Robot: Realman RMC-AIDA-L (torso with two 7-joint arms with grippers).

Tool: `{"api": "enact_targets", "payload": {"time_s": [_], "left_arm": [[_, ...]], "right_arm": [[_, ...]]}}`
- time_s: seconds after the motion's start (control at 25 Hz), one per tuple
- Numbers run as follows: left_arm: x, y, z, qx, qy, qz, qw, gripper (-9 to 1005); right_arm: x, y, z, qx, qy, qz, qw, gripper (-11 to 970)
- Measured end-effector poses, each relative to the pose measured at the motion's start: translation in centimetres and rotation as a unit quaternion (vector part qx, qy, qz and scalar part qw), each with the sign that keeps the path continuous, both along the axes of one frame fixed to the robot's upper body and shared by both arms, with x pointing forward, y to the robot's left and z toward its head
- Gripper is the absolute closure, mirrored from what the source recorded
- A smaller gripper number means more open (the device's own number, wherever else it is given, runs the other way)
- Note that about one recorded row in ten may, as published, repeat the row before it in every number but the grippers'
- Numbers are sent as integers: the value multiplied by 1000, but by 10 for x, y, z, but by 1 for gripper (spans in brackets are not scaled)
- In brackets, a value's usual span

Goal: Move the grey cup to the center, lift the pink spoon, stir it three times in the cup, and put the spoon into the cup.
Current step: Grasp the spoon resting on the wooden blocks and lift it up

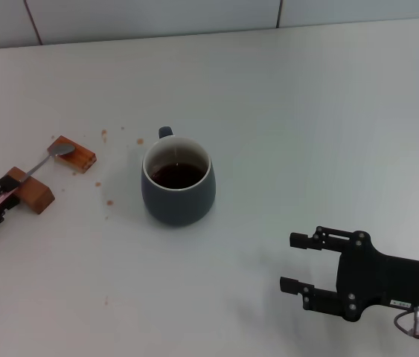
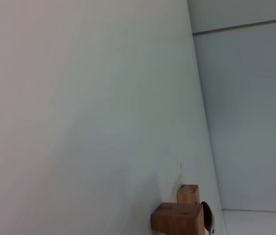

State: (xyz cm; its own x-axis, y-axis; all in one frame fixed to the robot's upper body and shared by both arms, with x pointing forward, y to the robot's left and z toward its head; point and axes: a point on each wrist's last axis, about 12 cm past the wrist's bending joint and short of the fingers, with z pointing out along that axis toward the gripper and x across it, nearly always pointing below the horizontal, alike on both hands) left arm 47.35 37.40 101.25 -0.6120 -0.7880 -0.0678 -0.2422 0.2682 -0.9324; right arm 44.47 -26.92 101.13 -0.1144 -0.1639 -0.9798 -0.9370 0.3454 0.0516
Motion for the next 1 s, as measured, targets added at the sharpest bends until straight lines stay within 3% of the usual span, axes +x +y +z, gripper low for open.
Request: {"api": "enact_targets", "payload": {"time_s": [0.2,0.4,1.0], "left_arm": [[-1,0,0,8,-11,-5,1000,670],[-2,-2,3,3,-28,-9,1000,761],[-5,-7,11,2,-92,-24,995,861]], "right_arm": [[0,0,0,0,0,1,1000,282],[0,1,0,0,1,2,1000,282],[0,2,0,2,3,2,1000,282]]}}
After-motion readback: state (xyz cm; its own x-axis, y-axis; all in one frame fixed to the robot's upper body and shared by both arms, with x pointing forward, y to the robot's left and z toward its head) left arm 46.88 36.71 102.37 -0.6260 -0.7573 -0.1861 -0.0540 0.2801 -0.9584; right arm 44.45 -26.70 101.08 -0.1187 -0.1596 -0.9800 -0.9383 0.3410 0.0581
